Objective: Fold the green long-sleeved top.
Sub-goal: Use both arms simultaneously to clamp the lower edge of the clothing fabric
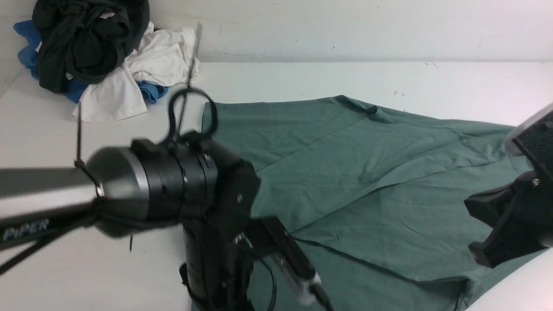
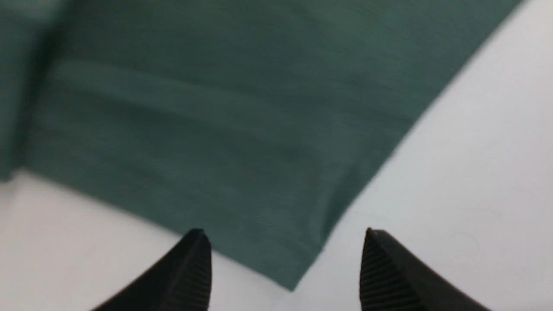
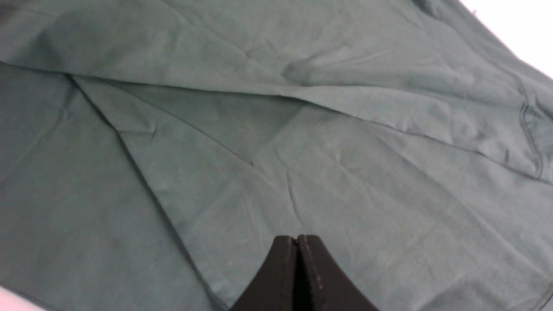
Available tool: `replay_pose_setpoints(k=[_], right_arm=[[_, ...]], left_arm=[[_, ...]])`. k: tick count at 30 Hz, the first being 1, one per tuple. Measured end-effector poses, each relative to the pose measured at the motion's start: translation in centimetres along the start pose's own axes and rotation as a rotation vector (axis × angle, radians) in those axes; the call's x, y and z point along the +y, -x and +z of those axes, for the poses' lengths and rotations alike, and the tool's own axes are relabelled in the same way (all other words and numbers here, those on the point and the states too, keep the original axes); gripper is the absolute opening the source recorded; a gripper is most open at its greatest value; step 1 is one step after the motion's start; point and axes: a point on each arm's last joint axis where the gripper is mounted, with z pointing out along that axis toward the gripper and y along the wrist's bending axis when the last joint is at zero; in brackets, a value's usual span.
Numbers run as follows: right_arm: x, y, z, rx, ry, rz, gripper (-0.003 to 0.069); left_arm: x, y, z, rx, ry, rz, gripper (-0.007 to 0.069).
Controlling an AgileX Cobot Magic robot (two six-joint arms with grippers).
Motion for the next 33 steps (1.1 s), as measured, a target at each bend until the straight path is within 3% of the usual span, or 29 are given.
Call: replay_pose_setpoints(k=[5, 8, 11, 13, 19, 25, 26, 27, 29, 31, 33], right_arm=[[0.3, -0.2, 0.0, 0.024, 0.034, -0.023, -0.0011], [0.6, -0.3, 0.0, 0.032, 0.061, -0.031, -0.0011], [0.8, -0.7, -0.1, 0.069, 0.092, -0.058, -0.0011], [1.0, -0.9, -0.1, 0.099, 0.110, -0.067, -0.0011], [1.3, -1.8, 0.5, 0.202, 0.155, -0.067, 0.0022], [1.4, -3.1, 3.4, 0.389, 0.188, -0.119, 0.0230], [1.4, -3.7, 4.7, 0.452, 0.190, -0.152, 0.0307], [1.4, -3.7, 4.7, 0.453, 0.187, -0.157, 0.0307], [1.3, -4.7, 6.8, 0.552, 0.193, -0.217, 0.0419], [1.3, -5.7, 8.4, 0.633, 0.206, -0.258, 0.0484], [1.4, -6.3, 9.5, 0.682, 0.214, -0.289, 0.0505]], left_arm=[[-1.4, -0.3, 3.3, 0.024, 0.019, 0.240, 0.0409], [-1.0, -0.2, 3.5, 0.038, 0.065, 0.277, 0.0300], [-0.4, -0.1, 3.4, 0.055, 0.138, 0.257, 0.0115], [0.3, -0.3, 3.3, 0.070, 0.211, 0.234, 0.0046], [4.0, -2.4, 0.7, 0.039, 0.335, 0.085, 0.0000], [8.9, -7.0, -4.2, -0.158, 0.372, -0.216, 0.0000], [9.6, -8.0, -5.2, -0.223, 0.368, -0.291, 0.0000], [9.6, -8.1, -5.3, -0.231, 0.367, -0.294, 0.0000], [10.2, -9.4, -6.6, -0.299, 0.362, -0.382, 0.0000], [10.4, -10.3, -7.3, -0.325, 0.368, -0.422, 0.0000], [10.5, -10.7, -7.6, -0.335, 0.374, -0.439, 0.0000]])
